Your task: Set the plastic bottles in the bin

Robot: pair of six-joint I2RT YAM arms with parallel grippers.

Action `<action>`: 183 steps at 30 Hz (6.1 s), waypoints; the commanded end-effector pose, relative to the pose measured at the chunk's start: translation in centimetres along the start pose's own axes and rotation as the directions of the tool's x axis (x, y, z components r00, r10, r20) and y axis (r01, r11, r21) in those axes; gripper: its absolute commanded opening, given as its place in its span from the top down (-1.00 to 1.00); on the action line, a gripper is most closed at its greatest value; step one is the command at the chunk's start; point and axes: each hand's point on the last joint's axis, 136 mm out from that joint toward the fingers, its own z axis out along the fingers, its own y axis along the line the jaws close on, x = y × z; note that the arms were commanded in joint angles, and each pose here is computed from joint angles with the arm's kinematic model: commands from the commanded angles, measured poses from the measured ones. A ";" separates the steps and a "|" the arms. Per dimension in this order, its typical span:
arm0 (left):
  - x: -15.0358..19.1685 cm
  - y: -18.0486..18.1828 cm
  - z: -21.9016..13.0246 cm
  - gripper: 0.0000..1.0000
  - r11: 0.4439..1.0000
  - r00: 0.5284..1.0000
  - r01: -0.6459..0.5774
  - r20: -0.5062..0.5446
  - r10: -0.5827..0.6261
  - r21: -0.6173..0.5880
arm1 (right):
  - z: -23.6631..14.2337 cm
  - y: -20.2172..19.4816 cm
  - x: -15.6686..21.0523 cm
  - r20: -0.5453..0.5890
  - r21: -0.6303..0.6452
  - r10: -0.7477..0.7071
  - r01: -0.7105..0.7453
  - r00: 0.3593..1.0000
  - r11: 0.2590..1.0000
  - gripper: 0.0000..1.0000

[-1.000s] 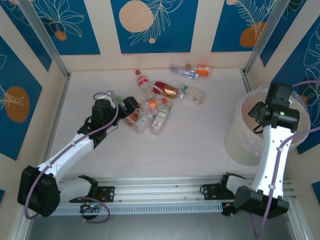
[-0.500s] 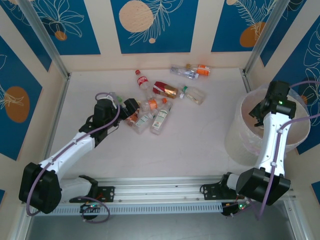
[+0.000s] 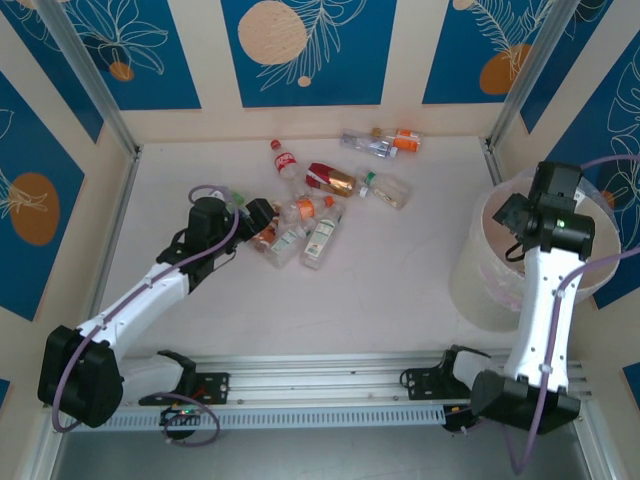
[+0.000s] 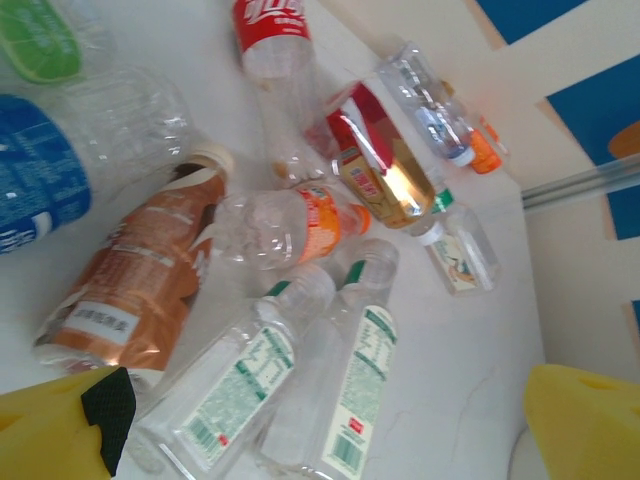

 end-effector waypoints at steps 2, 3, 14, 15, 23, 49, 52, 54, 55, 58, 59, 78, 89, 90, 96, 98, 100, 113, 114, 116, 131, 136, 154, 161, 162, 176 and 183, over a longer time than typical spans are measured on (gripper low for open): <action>-0.8 1.8 -0.1 -1.00 0.996 1.000 0.011 0.013 -0.010 -0.091 | -4.7 4.2 -1.6 0.162 -0.222 -0.013 0.049 0.987 0.974 -0.60; -0.8 2.1 -0.1 -1.00 0.995 1.000 0.016 0.011 -0.015 -0.100 | -5.5 5.7 -1.5 0.185 -0.287 -0.031 0.084 0.982 0.954 -0.60; -0.4 4.7 -0.2 -1.00 0.984 0.999 0.040 -0.019 -0.044 -0.173 | -10.0 22.2 6.3 0.216 -0.752 -0.287 0.346 0.933 0.561 -0.65; -0.4 4.9 -0.2 -1.00 0.983 0.999 0.040 -0.021 -0.044 -0.179 | -9.6 23.1 6.9 0.212 -0.738 -0.304 0.356 0.929 0.573 -0.66; -0.2 6.4 -0.6 -1.00 0.978 0.999 0.034 -0.018 -0.038 -0.204 | -4.7 29.6 14.3 0.079 -0.693 -0.418 0.352 0.905 0.630 -0.73; 8.2 4.8 3.8 -0.76 0.883 0.834 -0.469 -0.338 0.437 -0.016 | 2.7 32.1 22.7 -0.147 -0.607 -0.320 0.170 0.936 0.776 -0.99; 8.4 5.0 5.0 -0.85 0.861 0.811 -0.509 -0.329 0.483 0.011 | 2.7 31.7 22.7 -0.141 -0.608 -0.323 0.175 0.936 0.775 -0.99; 8.9 5.0 5.7 -0.86 0.845 0.789 -0.533 -0.343 0.510 0.029 | 2.7 31.5 22.6 -0.136 -0.607 -0.326 0.181 0.936 0.774 -0.99; 9.1 5.2 6.1 -0.85 0.838 0.780 -0.544 -0.348 0.520 0.033 | 2.7 31.3 22.6 -0.134 -0.604 -0.325 0.183 0.936 0.776 -0.99; 9.5 5.4 7.1 -0.85 0.815 0.760 -0.578 -0.348 0.549 0.024 | 2.7 30.9 22.4 -0.125 -0.600 -0.326 0.190 0.937 0.777 -0.99; 9.6 5.4 7.4 -0.85 0.809 0.754 -0.587 -0.348 0.557 0.023 | 2.7 30.7 22.5 -0.125 -0.600 -0.326 0.190 0.937 0.777 -0.99; 11.5 4.9 8.2 -0.21 0.724 0.686 -0.689 -0.315 0.656 0.005 | 3.1 27.9 21.2 -0.112 -0.587 -0.278 0.163 0.954 0.793 -0.99; 9.5 -2.4 3.3 -0.11 0.802 0.802 -0.557 -0.110 0.587 0.218 | -1.1 30.1 20.8 -0.096 -0.829 -0.293 0.087 0.951 0.552 -0.96; 9.3 -3.2 3.0 -0.11 0.799 0.811 -0.547 -0.078 0.580 0.251 | -1.9 30.4 20.8 -0.116 -0.861 -0.295 0.052 0.948 0.505 -0.96; 10.1 -6.4 1.2 -0.11 0.730 0.804 -0.534 -0.010 0.595 0.426 | -6.8 32.1 20.6 -0.210 -0.964 -0.309 -0.145 0.928 0.221 -0.97; 10.9 -7.3 0.8 -0.11 0.699 0.797 -0.518 -0.019 0.604 0.493 | -7.1 32.3 20.5 -0.207 -0.967 -0.304 -0.147 0.930 0.209 -0.97; 11.1 -8.0 0.4 -0.11 0.678 0.798 -0.507 -0.009 0.603 0.532 | -6.4 32.3 20.3 -0.221 -0.957 -0.288 -0.149 0.932 0.250 -0.95; 13.1 -10.5 -0.8 -0.10 0.568 0.763 -0.492 0.012 0.646 0.660 | -4.5 32.9 20.0 -0.274 -0.921 -0.242 -0.181 0.931 0.346 -0.54; 13.3 -10.6 -0.9 -0.11 0.560 0.761 -0.491 0.015 0.649 0.667 | -4.4 32.8 20.0 -0.272 -0.919 -0.242 -0.177 0.931 0.352 -0.50; 13.9 -11.0 -1.1 -0.11 0.529 0.748 -0.488 0.022 0.663 0.694 | -4.3 32.7 19.8 -0.264 -0.919 -0.234 -0.169 0.936 0.357 -0.36; 13.3 -10.2 -0.3 -1.00 0.583 0.761 -0.512 0.018 0.649 0.630 | -5.3 29.9 18.5 -0.121 -0.933 -0.215 -0.037 0.969 0.358 0.59; 11.6 -8.5 0.8 -1.00 0.665 0.784 -0.551 0.042 0.619 0.504 | -5.4 28.7 18.0 -0.061 -0.926 -0.226 0.029 0.972 0.375 1.00; 9.0 -3.8 4.7 -1.00 0.811 0.824 -0.554 -0.010 0.566 0.188 | -14.4 17.5 5.2 0.501 -0.663 -0.226 0.538 0.836 0.521 0.99; 9.5 -4.1 5.8 -1.00 0.818 0.823 -0.543 -0.074 0.563 0.190 | -17.4 11.6 -0.3 0.620 -0.547 -0.084 0.507 0.780 0.666 0.99; 9.7 -4.2 6.0 -1.00 0.816 0.819 -0.544 -0.087 0.567 0.196 | -17.9 10.7 -1.0 0.638 -0.531 -0.061 0.496 0.768 0.687 0.99; 11.1 -2.9 8.1 -1.00 0.835 0.813 -0.535 -0.192 0.550 0.128 | -20.8 0.9 -7.1 0.795 -0.269 0.057 0.267 0.604 0.925 1.00; 11.9 -3.1 8.4 -1.00 0.830 0.803 -0.541 -0.208 0.558 0.140 | -17.7 1.1 -7.6 0.726 -0.067 -0.113 0.233 0.678 0.970 1.00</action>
